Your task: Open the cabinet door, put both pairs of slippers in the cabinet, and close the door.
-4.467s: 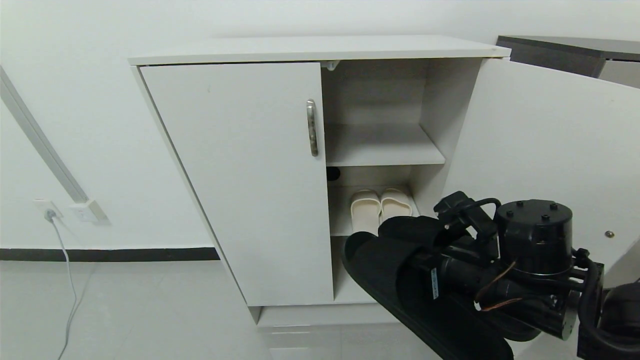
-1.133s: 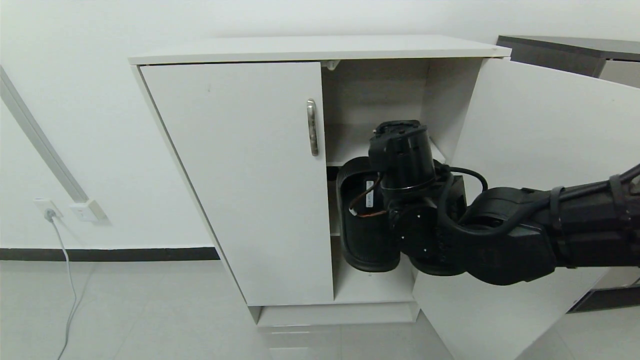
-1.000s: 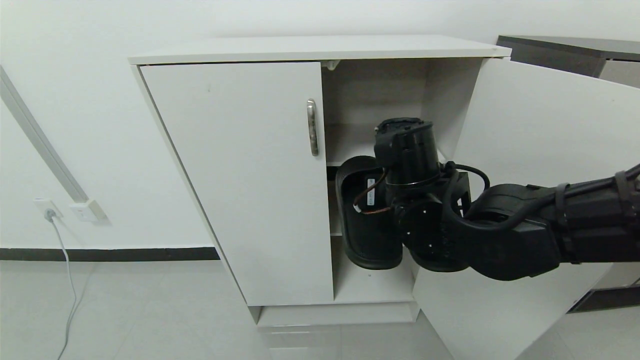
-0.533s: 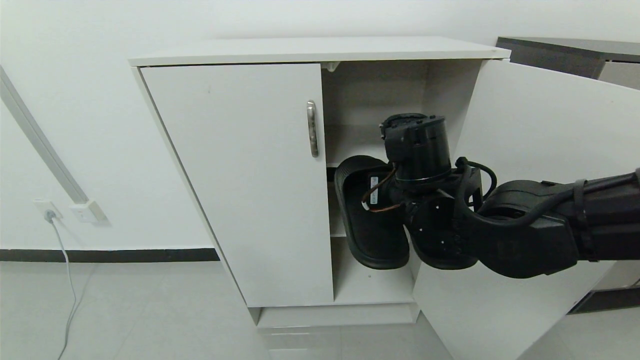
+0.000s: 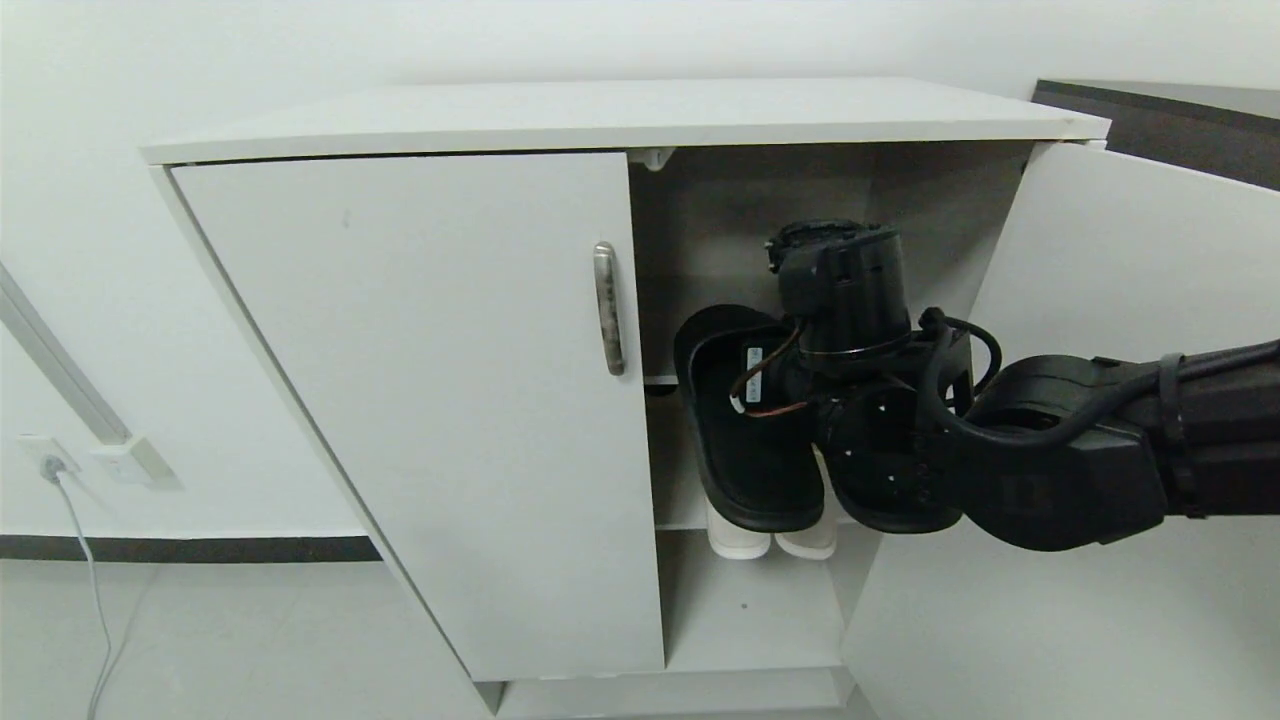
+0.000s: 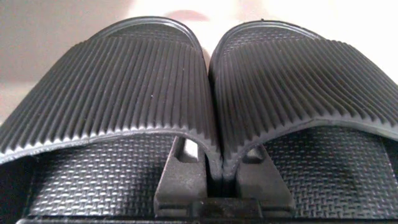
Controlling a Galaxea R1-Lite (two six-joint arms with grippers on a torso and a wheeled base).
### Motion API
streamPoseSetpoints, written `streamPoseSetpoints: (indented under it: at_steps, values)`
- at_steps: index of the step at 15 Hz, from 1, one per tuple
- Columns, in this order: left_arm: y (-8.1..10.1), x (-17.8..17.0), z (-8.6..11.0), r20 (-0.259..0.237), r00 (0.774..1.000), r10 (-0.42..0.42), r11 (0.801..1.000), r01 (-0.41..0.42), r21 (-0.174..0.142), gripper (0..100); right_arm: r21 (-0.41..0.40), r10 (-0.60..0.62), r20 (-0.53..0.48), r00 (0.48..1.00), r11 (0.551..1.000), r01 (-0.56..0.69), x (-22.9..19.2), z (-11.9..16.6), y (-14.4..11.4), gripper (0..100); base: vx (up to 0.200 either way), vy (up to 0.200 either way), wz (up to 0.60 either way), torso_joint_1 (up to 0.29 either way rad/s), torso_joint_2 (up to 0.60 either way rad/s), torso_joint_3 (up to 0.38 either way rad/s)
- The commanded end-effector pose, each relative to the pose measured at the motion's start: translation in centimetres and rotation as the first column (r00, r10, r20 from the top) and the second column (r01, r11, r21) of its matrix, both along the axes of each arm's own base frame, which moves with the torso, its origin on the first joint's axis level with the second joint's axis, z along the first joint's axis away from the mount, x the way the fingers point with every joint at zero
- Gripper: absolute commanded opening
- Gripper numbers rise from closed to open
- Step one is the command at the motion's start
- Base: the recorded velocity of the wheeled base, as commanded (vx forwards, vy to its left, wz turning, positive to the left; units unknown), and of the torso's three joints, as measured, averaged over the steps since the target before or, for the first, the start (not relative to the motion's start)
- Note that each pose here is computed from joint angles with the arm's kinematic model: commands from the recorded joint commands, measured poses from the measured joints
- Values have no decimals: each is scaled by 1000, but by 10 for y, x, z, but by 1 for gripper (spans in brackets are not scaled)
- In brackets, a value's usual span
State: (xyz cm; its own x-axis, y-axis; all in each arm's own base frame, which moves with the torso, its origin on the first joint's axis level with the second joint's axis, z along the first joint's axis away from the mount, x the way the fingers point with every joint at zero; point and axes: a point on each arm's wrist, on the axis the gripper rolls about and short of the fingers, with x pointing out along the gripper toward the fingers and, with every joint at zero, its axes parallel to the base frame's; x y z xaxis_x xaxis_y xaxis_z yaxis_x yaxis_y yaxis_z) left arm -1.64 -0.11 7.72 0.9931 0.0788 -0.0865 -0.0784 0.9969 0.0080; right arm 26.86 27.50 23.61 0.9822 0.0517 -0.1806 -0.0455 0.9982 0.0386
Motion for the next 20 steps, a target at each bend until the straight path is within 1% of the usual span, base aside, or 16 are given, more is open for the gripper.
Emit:
streamPoseSetpoints:
  at_steps: [1,7,9,12,15,20]
  values:
    - [0,0,0,1,1000,1,1000,-1,0,0,0,1,-2,1000,1000,-1,1,-1,1,0,0,0,0,0,0,0]
    - [0,0,0,1,1000,1,1000,-1,0,0,-1,2,-6,1000,1000,-2,5,-4,3,0,0,0,0,0,0,0]
    - [0,0,0,0,1000,2,1000,-2,3,0,-10,-8,-12,1000,1000,8,13,-8,3,0,0,0,0,0,0,0]
    - [0,0,0,1,1000,2,1000,-2,2,0,6,22,-19,1000,1000,-21,41,-13,4,0,0,0,0,0,0,0]
    - [0,0,0,-1,1000,5,1000,-5,2,0,-12,40,-54,998,999,-41,58,-13,5,0,0,0,0,0,0,0]
    - [0,0,0,-1,1000,7,1000,-7,2,0,0,-13,-36,999,1000,13,92,-10,9,0,0,0,0,0,0,0]
